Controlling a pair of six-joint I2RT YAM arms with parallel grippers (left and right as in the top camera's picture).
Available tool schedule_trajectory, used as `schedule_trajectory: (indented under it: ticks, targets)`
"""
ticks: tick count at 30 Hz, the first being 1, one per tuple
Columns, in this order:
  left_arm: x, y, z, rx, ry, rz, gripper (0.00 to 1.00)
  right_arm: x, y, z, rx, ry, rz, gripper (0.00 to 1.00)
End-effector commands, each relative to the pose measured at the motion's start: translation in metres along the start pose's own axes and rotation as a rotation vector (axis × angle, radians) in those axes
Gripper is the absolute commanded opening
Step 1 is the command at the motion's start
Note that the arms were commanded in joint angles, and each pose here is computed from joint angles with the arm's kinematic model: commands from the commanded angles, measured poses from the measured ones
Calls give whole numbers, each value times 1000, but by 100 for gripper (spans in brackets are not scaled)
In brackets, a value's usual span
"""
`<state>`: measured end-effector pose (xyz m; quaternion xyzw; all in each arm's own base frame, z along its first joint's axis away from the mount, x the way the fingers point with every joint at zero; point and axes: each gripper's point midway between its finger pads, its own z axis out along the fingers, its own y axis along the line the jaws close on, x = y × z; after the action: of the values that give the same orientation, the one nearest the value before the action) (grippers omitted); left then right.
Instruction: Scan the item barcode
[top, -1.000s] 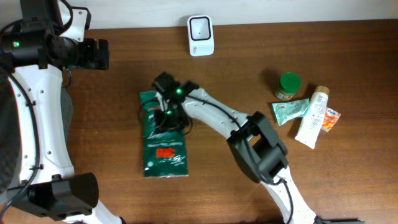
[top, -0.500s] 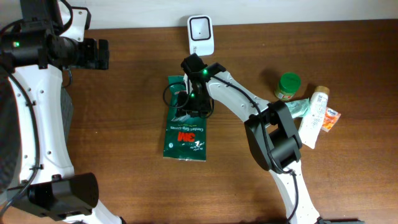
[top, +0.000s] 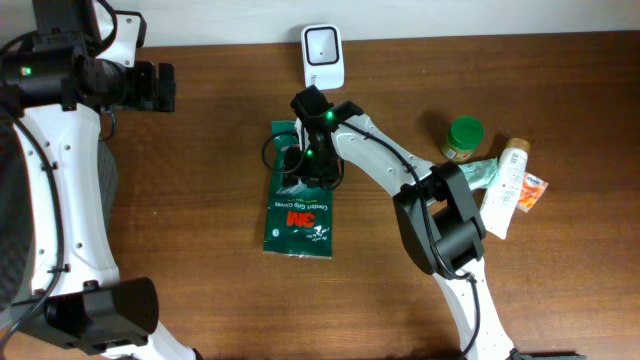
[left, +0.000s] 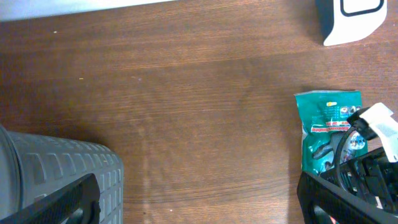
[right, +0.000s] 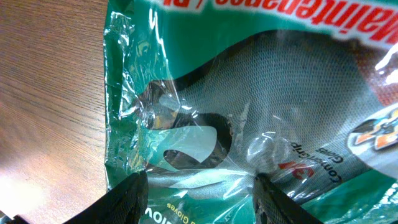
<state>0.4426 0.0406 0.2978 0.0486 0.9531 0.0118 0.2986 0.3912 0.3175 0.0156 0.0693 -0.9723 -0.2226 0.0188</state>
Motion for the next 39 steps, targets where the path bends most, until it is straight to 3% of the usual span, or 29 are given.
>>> schedule_trajectory:
  ticks: [1, 3, 6, 8, 9, 12, 15, 16, 17, 19, 21, 27, 29, 30, 31, 32, 37, 39]
  targets:
    - [-2, 1, -4, 5, -14, 11, 99, -5, -27, 6, 96, -22, 9, 54]
    - [-4, -7, -4, 54, -28, 11, 99, -14, -20, -17, 78, -70, -28, 54]
    - [-21, -45, -11, 281, -108, -22, 97, -32, 2, -129, 23, -282, -68, 54]
    - [-16, -54, 9, 341, -59, -96, 12, -31, -17, -147, 45, -289, -20, 54]
    - [-6, -57, 28, 353, 0, -135, 0, -32, -32, -144, 69, -276, 9, 54]
    - [50, -105, 113, 477, 233, -170, 0, -32, -67, -121, 110, -224, 74, 54]
    - [92, -174, 164, 799, 244, -169, 0, -28, -73, -114, 117, -208, 84, 54]
    - [107, -178, 174, 819, 261, -181, 1, -28, -73, -114, 116, -209, 84, 54]
    - [126, -180, 187, 820, 299, -197, 24, -28, -73, -114, 116, -210, 83, 54]
    - [138, -183, 205, 839, 322, -210, 50, -29, -74, -115, 126, -215, 84, 54]
    - [145, -187, 216, 865, 330, -204, 59, -28, -75, -115, 129, -209, 86, 54]
    - [159, -227, 216, 885, 374, -116, 65, -31, -82, -117, 160, -227, 92, 54]
    - [160, -246, 214, 898, 379, -92, 62, -34, -86, -118, 180, -241, 92, 54]
    - [161, -249, 218, 864, 389, -95, 51, -34, -86, -118, 182, -241, 92, 54]
    - [161, -248, 219, 849, 393, -104, 37, -34, -86, -118, 182, -240, 92, 54]
    - [160, -245, 220, 845, 392, -119, 0, -34, -86, -118, 182, -240, 92, 54]
    - [147, -246, 213, 891, 363, -151, 0, -29, -91, -119, 189, -221, 106, 54]
    - [121, -210, 191, 818, 293, -180, 0, -25, -106, -124, 200, -203, 147, 54]
